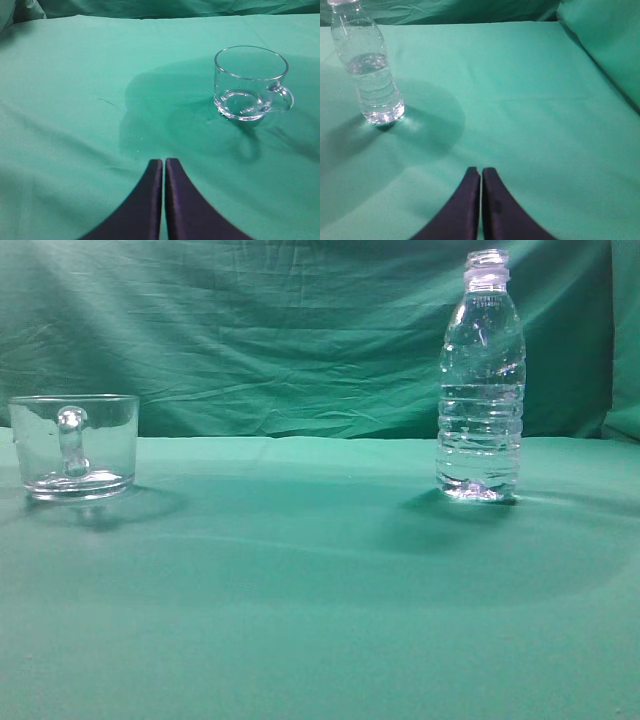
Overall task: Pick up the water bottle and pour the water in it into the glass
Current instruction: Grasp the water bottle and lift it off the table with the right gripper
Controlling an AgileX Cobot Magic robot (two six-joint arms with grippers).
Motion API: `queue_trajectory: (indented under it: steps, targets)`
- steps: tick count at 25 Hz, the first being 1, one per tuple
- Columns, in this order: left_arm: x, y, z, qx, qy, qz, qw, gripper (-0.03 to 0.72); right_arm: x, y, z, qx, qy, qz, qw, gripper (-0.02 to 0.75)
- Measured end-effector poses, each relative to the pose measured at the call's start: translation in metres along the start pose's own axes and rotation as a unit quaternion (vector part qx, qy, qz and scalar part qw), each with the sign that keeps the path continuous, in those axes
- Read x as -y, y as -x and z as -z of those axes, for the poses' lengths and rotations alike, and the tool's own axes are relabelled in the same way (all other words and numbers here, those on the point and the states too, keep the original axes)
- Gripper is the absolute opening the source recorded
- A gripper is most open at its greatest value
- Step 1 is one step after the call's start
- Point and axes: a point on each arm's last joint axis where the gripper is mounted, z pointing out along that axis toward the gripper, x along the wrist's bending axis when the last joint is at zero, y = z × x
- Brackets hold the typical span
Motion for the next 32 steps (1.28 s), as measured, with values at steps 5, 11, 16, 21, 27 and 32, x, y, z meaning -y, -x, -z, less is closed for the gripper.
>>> queue_trajectory:
  steps: [5, 11, 16, 21, 27, 32]
  targets:
    - [0.000, 0.000, 0.000, 0.000, 0.000, 0.000, 1.000, 0.000, 0.000, 0.000, 0.000, 0.000, 0.000, 0.000, 1.000, 0.000]
    - [0.000, 0.000, 0.000, 0.000, 0.000, 0.000, 1.000, 0.000, 0.000, 0.000, 0.000, 0.000, 0.000, 0.000, 1.000, 0.000]
    - [0.000, 0.000, 0.000, 0.000, 0.000, 0.000, 1.000, 0.000, 0.000, 0.000, 0.000, 0.000, 0.000, 0.000, 1.000, 0.000]
    - [0.000, 0.000, 0.000, 0.000, 0.000, 0.000, 1.000, 0.000, -0.001, 0.000, 0.000, 0.002, 0.007, 0.019, 1.000, 0.000]
    - [0.000, 0.000, 0.000, 0.000, 0.000, 0.000, 1.000, 0.000, -0.027, -0.002, 0.004, -0.013, 0.153, -0.015, 0.988, 0.000]
    - [0.000, 0.000, 0.000, 0.000, 0.000, 0.000, 1.000, 0.000, -0.044, -0.003, 0.012, -0.023, 0.252, -0.025, 0.967, 0.000]
